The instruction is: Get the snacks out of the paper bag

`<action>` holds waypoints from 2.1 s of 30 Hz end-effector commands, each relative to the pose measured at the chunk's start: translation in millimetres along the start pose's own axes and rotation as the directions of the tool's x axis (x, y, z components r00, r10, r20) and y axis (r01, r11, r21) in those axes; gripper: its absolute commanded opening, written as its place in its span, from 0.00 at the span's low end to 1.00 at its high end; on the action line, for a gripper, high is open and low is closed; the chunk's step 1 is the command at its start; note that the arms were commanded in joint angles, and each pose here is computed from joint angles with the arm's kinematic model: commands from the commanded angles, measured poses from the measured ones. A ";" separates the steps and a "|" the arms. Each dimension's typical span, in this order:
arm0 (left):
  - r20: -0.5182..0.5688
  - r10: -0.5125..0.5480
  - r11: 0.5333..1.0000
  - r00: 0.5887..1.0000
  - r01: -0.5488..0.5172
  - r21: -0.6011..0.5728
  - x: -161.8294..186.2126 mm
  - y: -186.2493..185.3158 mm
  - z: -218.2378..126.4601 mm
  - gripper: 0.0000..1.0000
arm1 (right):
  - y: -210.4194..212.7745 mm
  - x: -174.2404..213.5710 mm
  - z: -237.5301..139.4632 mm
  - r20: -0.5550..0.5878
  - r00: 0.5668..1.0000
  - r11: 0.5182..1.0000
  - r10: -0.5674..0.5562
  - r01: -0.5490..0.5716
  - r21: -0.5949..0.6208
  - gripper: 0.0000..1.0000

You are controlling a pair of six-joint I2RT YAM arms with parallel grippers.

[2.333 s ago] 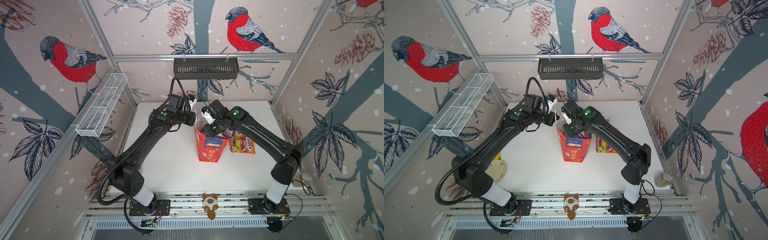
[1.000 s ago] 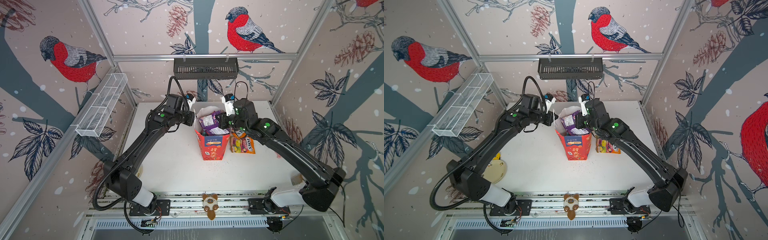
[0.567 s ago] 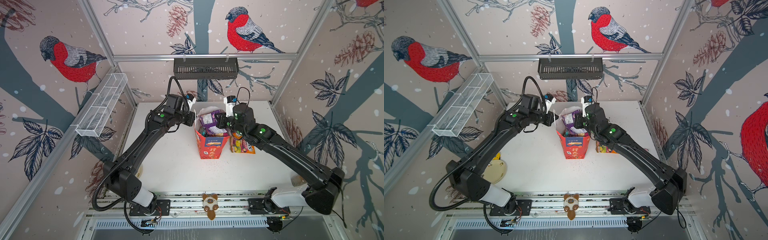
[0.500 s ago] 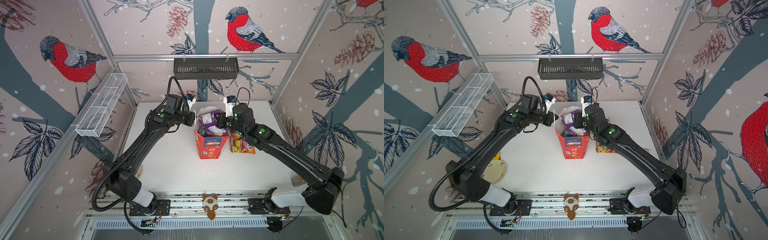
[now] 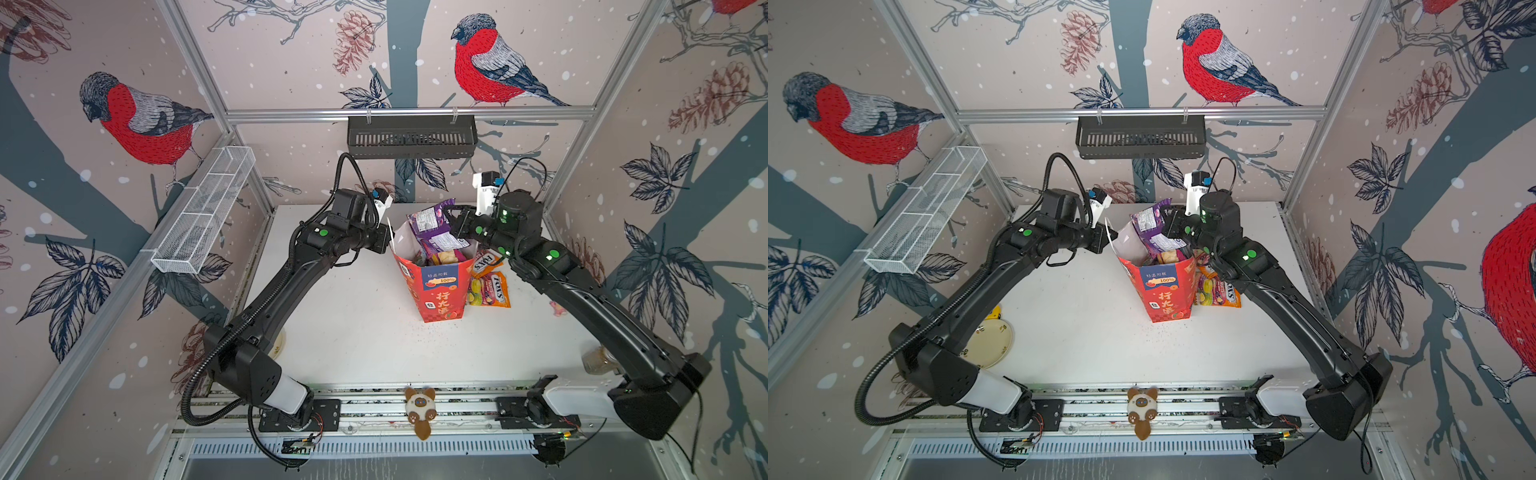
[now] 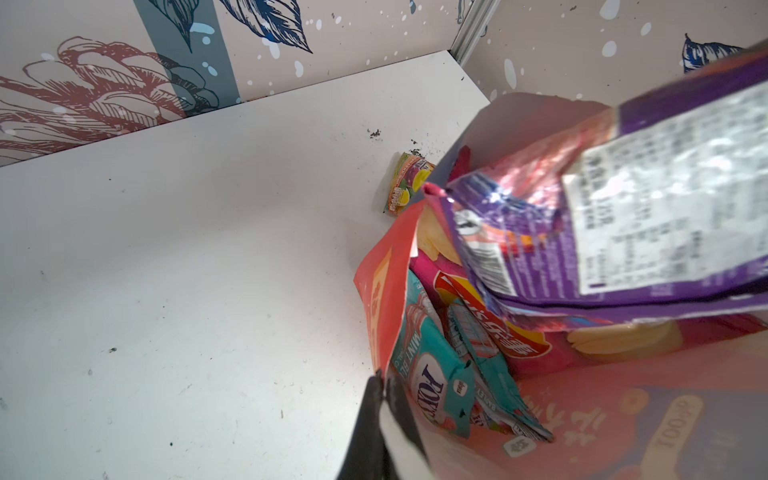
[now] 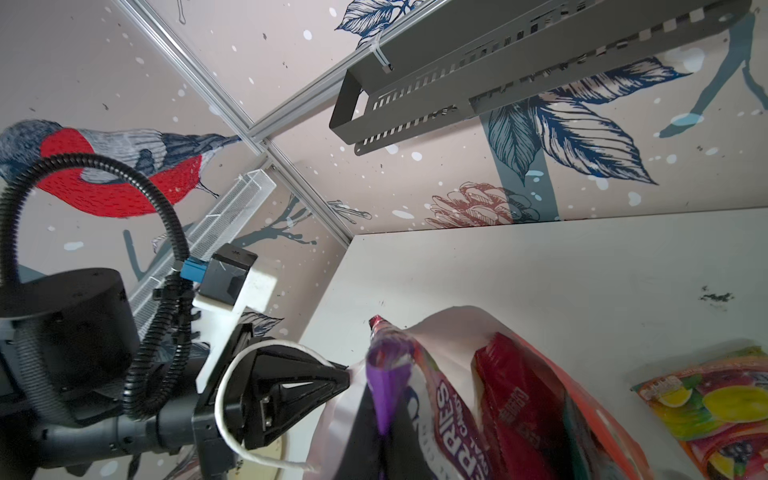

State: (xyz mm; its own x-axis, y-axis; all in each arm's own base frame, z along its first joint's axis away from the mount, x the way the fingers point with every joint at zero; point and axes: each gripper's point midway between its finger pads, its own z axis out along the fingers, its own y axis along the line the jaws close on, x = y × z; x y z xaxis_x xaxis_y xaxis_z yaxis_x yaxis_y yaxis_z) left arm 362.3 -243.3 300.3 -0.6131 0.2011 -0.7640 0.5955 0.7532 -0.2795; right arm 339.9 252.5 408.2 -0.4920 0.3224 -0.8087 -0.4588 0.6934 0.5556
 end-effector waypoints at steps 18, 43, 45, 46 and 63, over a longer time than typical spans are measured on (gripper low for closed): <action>0.080 0.022 1.000 0.997 -0.022 0.004 -16.3 -2.7 -6.5 0.00 | 14.0 24.3 12.3 -0.092 0.933 0.869 0.349 -0.358 -0.340 0.00; 0.068 0.029 1.000 0.997 -0.029 -0.001 -13.9 1.2 1.4 0.00 | 26.9 22.1 28.3 -0.143 0.891 0.748 0.431 -0.441 -0.496 0.00; 0.065 0.029 1.000 0.997 -0.029 -0.002 -13.9 1.6 1.9 0.00 | 28.7 17.6 29.4 -0.121 0.901 0.752 0.417 -0.416 -0.511 0.00; 0.064 0.030 1.000 0.997 -0.030 -0.003 -13.9 1.7 1.9 0.00 | 27.6 16.5 31.6 -0.114 0.905 0.761 0.409 -0.408 -0.505 0.00; 0.054 0.036 0.999 0.998 -0.035 -0.004 -11.4 1.7 2.0 0.00 | 49.4 -10.1 22.4 -0.085 0.901 0.677 0.425 -0.379 -0.631 0.00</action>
State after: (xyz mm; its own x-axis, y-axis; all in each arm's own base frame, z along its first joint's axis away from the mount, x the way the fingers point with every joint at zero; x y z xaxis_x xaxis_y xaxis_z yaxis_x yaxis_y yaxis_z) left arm 363.3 -239.0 289.4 -0.6281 0.2076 -0.7500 0.5768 0.7712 -0.2695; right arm 353.6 301.7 401.3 -0.7357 0.5090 -0.4468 -0.4975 0.0415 0.8665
